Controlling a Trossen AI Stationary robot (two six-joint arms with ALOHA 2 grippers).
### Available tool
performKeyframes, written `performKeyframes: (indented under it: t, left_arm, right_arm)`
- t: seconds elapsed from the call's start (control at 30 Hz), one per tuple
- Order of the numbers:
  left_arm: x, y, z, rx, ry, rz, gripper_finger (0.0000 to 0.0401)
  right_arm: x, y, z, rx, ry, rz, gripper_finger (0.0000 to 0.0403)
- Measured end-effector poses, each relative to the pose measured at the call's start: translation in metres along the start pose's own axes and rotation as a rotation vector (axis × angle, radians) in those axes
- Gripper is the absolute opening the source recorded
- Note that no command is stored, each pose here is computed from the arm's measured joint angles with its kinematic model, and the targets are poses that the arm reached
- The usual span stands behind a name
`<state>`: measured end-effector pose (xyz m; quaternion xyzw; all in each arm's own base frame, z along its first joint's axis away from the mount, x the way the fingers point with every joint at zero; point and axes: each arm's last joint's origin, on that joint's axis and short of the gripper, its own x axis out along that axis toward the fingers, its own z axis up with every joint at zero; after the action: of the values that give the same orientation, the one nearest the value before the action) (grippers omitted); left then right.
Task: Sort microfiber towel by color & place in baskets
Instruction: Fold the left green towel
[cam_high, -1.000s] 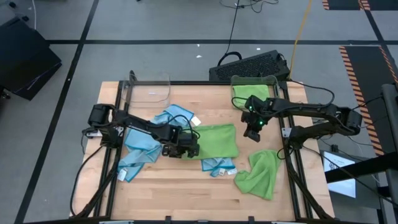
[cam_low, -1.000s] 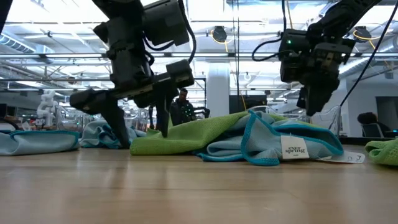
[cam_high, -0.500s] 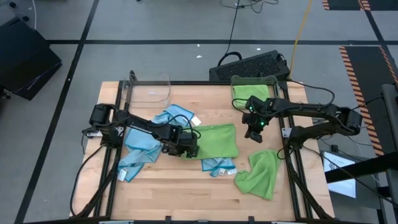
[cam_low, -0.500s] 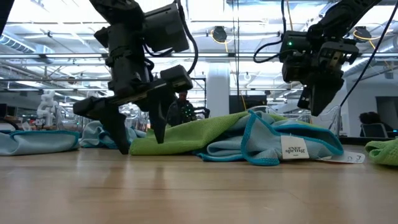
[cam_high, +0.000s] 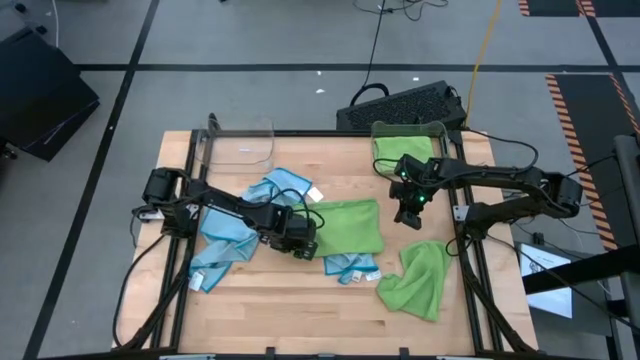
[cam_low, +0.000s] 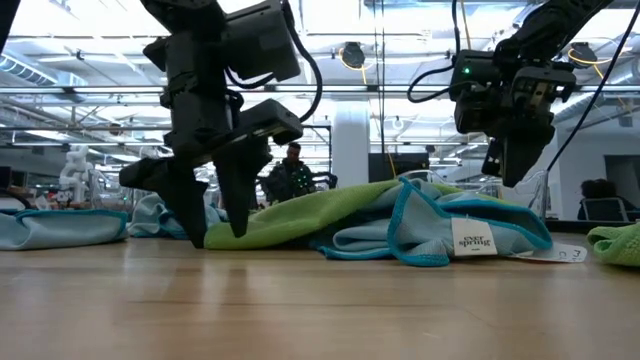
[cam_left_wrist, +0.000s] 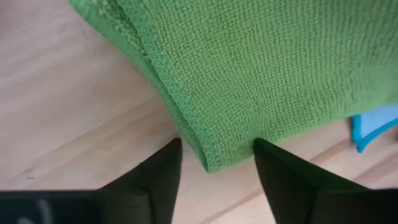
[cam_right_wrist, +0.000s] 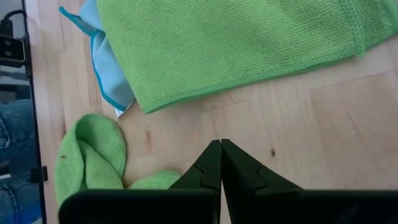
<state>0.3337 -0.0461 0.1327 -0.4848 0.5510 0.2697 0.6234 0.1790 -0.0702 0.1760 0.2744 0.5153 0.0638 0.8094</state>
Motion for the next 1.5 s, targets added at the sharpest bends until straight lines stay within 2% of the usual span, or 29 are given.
performKeyframes:
  t: [0.3, 0.5, 0.77, 1.1, 1.33, 1.5]
  left_arm:
    - [0.001, 0.001, -0.005, 0.107, -0.095, 0.059, 0.0112]
    - [0.001, 0.004, -0.002, 0.185, -0.112, 0.096, 0.0013]
    - [0.001, 0.005, -0.005, 0.184, -0.130, 0.119, 0.0004]
    - [0.001, 0.006, -0.005, 0.158, -0.133, 0.125, 0.0002]
    - [0.002, 0.006, -0.005, 0.158, -0.133, 0.125, 0.0001]
    - [0.002, 0.006, -0.005, 0.153, -0.134, 0.125, 0.0001]
  right_arm:
    - [0.000, 0.000, 0.001, 0.036, -0.007, -0.001, 0.0000]
    - [0.000, 0.000, 0.002, 0.051, -0.016, -0.001, 0.0000]
    - [0.000, 0.000, 0.010, 0.078, -0.087, 0.001, 0.0000]
    - [0.000, 0.000, 0.010, 0.108, -0.095, 0.003, 0.0000]
    - [-0.001, 0.002, 0.011, 0.177, -0.088, 0.081, 0.0000]
    - [-0.011, 0.008, 0.021, 0.173, -0.102, 0.082, 0.0018]
